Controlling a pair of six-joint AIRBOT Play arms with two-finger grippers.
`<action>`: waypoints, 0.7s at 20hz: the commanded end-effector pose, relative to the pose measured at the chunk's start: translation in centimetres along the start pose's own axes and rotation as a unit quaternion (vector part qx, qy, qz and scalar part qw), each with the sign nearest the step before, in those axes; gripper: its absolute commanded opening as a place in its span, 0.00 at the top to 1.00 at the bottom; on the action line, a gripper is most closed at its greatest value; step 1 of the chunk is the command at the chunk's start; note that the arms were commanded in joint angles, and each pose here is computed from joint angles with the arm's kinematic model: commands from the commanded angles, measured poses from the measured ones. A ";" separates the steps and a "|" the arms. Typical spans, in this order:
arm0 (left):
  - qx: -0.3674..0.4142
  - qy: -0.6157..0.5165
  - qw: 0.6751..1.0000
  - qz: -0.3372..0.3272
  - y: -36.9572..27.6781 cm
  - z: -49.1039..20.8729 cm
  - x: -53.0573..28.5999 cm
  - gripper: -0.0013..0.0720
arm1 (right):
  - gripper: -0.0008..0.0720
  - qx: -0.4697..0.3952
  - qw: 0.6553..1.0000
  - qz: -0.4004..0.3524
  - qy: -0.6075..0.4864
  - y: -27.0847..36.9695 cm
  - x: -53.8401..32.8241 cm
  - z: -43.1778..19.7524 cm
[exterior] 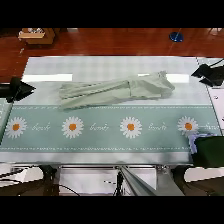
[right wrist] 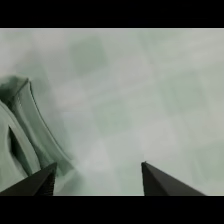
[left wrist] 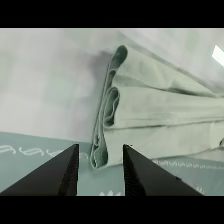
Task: Fold the shirts.
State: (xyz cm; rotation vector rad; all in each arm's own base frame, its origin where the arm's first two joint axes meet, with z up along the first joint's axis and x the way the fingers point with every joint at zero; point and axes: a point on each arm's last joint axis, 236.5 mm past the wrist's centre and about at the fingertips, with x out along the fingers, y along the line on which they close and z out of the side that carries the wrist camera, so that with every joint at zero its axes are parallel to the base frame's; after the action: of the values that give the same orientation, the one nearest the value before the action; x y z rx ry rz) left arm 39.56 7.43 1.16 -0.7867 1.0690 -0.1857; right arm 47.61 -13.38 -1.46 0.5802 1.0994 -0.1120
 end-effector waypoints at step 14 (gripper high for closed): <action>0.029 0.039 0.999 -0.017 -2.7 -1.8 0.9 0.51 | 0.15 0.034 0.966 0.195 0.164 12.7 12.3 -9.4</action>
State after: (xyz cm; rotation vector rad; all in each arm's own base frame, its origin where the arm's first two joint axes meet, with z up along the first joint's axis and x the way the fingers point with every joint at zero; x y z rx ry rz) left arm 39.10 4.22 1.75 -0.7532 1.1184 -0.2740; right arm 48.85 1.62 -9.92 0.8761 1.3265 0.2545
